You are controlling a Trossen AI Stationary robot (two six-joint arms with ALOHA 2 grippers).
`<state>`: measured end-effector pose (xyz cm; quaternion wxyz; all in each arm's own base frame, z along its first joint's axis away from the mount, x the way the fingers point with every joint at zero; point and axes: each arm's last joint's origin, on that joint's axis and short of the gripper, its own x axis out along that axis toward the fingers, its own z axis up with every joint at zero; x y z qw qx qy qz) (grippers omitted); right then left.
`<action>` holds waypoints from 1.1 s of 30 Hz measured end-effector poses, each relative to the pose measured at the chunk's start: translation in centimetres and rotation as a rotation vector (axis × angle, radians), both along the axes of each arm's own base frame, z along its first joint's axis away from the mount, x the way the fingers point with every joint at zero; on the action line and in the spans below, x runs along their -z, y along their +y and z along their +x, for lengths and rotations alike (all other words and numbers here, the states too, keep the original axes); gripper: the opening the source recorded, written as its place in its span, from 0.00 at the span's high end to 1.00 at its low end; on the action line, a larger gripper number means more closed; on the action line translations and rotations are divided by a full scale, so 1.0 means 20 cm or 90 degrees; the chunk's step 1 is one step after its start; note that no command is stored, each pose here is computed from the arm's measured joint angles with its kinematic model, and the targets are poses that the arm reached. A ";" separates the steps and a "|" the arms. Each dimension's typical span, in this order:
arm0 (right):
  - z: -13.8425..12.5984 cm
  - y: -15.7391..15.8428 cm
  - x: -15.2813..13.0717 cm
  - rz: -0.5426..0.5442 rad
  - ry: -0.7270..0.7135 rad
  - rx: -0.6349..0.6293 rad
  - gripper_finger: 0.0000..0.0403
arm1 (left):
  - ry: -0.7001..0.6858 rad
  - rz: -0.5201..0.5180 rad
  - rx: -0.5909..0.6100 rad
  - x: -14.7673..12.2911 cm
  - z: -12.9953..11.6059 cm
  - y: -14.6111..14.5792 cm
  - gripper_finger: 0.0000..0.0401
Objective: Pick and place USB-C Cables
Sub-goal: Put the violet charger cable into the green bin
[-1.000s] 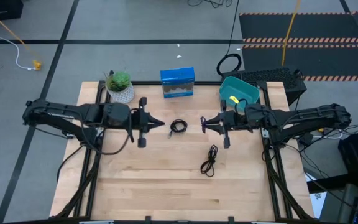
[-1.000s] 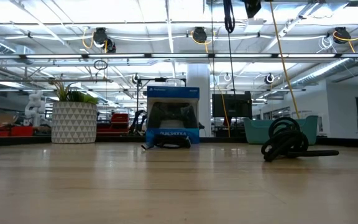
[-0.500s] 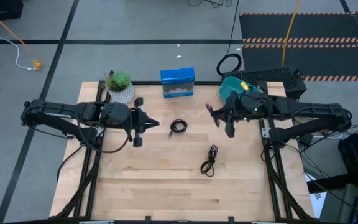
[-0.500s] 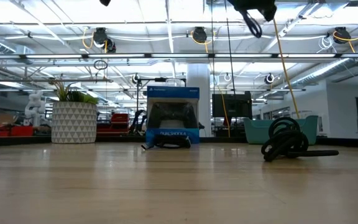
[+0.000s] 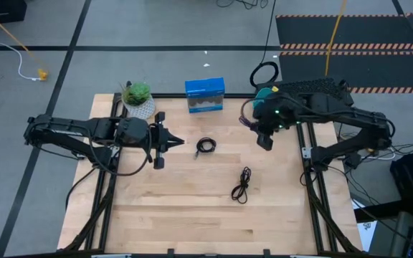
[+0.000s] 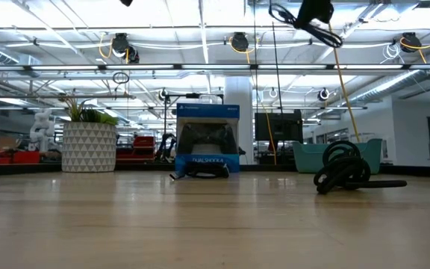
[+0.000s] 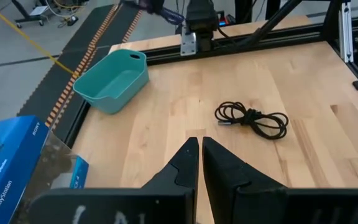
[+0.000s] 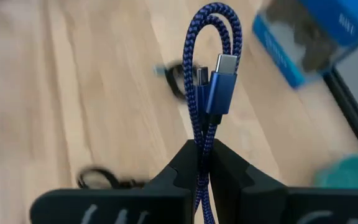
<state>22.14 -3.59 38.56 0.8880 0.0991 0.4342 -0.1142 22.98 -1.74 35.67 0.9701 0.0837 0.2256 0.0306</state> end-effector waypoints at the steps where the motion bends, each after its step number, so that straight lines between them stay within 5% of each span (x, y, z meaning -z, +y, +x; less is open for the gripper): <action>1: 0.01 -0.01 0.02 0.000 0.027 -0.003 0.96 | 0.000 0.000 0.000 0.00 0.00 0.00 0.94; 12: 0.07 -0.11 0.23 0.039 0.288 0.011 0.96 | 0.000 0.000 0.000 0.00 0.00 0.00 0.94; 33: 0.04 -0.33 0.27 0.038 0.318 0.038 0.96 | 0.000 -0.002 -0.001 0.00 0.00 0.00 0.94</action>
